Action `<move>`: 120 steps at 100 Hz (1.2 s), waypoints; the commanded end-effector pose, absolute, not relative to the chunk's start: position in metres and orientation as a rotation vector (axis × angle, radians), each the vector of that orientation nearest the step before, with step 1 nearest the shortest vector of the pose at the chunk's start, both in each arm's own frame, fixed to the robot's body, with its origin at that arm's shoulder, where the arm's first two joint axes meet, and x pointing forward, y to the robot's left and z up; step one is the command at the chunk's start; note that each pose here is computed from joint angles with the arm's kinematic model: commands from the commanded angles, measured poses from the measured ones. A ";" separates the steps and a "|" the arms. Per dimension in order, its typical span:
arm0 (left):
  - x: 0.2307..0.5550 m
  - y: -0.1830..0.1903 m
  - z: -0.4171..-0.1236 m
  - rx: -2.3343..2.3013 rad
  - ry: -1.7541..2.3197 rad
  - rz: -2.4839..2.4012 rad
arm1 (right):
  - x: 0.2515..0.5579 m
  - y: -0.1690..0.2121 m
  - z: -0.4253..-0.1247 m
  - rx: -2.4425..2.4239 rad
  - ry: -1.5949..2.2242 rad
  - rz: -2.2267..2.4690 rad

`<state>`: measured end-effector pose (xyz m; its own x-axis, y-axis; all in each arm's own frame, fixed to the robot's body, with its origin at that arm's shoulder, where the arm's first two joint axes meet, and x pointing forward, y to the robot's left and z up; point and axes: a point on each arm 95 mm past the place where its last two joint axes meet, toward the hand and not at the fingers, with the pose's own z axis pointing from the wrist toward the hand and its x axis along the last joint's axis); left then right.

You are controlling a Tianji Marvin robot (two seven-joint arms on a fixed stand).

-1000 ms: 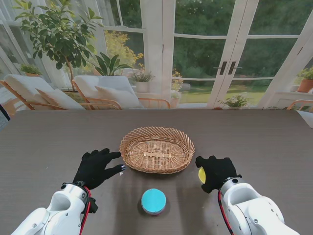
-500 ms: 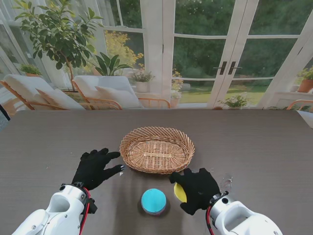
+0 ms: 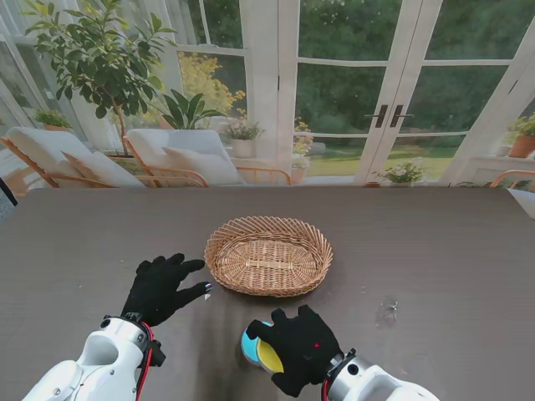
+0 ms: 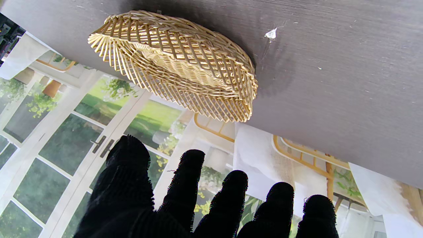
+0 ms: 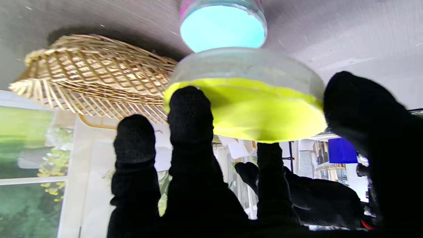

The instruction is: Stack culture dishes into a storage basket

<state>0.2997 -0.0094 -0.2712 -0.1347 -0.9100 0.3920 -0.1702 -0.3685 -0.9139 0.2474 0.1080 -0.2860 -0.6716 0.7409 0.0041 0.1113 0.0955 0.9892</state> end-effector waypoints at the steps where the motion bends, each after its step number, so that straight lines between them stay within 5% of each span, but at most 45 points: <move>1: 0.297 -0.011 -0.271 -1.541 1.237 -1.557 | 0.248 0.114 -0.292 0.823 1.891 1.628; 120: 0.299 -0.011 -0.272 -1.562 1.242 -1.521 | 0.291 0.154 -0.337 0.747 1.977 1.631</move>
